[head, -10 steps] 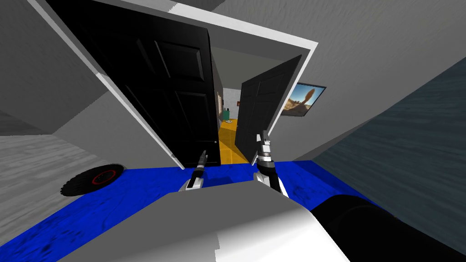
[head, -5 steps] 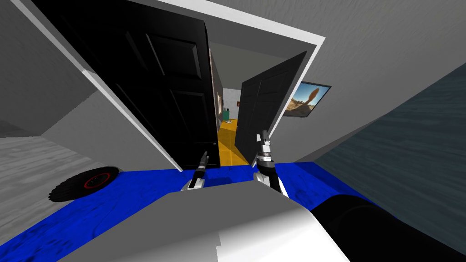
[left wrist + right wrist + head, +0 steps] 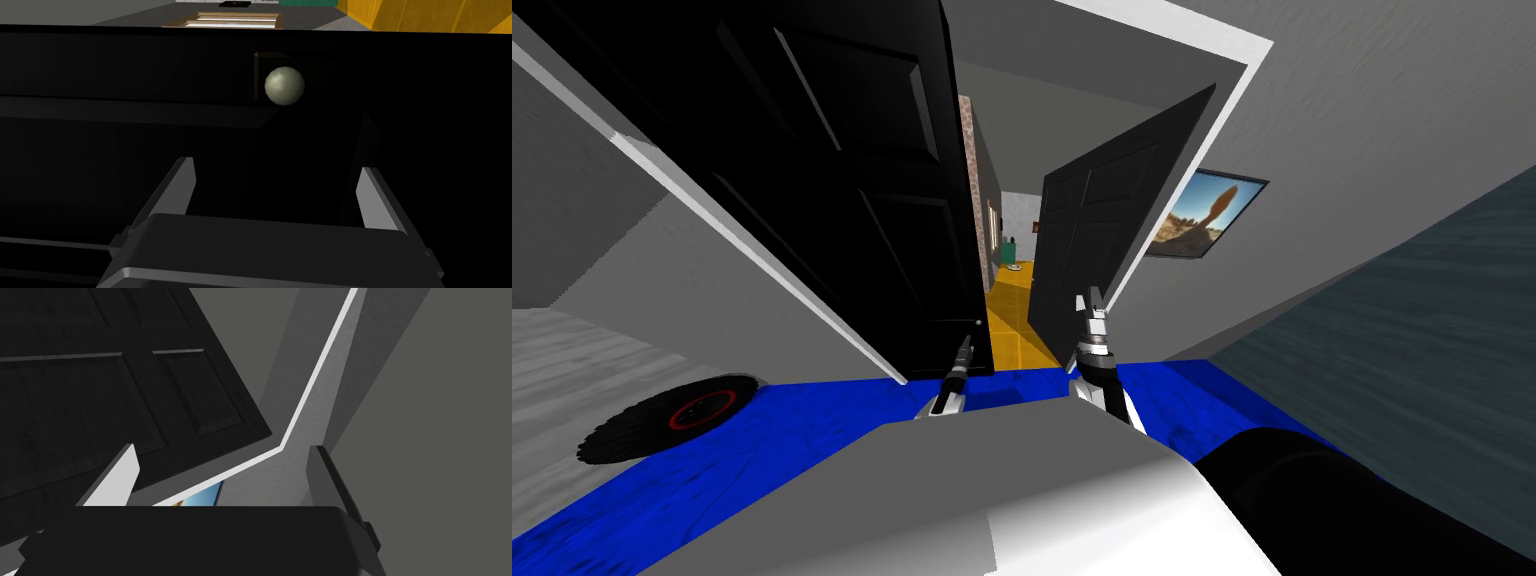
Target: Push the door open
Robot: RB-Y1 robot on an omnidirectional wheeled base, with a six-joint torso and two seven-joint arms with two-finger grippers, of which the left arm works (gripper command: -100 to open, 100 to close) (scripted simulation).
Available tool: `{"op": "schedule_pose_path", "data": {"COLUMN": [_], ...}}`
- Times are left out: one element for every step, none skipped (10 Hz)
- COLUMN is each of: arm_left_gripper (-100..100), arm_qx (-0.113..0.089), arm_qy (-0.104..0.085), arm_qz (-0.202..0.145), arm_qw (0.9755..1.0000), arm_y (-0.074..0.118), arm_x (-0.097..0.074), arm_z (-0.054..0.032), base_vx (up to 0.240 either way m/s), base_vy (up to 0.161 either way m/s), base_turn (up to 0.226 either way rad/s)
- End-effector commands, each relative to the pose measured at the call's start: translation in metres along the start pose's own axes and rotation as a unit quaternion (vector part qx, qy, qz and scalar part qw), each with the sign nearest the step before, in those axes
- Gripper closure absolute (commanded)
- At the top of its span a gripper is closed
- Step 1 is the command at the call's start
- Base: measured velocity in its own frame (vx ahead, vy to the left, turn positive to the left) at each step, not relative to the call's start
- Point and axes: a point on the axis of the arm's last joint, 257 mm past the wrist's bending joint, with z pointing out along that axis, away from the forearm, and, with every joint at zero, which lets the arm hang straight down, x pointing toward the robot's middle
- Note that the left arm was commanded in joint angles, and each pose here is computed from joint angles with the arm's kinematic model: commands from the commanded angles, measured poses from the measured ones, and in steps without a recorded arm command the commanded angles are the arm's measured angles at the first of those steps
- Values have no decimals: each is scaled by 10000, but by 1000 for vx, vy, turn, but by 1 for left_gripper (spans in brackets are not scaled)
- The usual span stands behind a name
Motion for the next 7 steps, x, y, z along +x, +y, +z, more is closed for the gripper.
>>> {"op": "schedule_pose_path", "data": {"arm_left_gripper": [-100, -100, -100, -100, -100, -100, -100], "arm_qx": [-30, -22, -29, -33, -39, -44, -48], "arm_qy": [8, 6, -22, -36, -49, -61, -67], "arm_qz": [-6, -3, 71, 94, 109, 113, 111], "arm_qw": [10000, 10000, 10000, 9999, 9999, 9999, 9999], "arm_y": [34, 21, 21, 21, 22, 23, 24], "arm_x": [14, 12, -83, -116, -142, -156, -159], "arm_z": [-3, -3, 5, 9, 13, 17, 19], "base_vx": [52, 22, 127, 192, 189, 179, 190], "base_vy": [1, 1, -8, -11, -19, -24, 4], "base_turn": [-1, 0, -29, -25, -22, -24, -10]}}
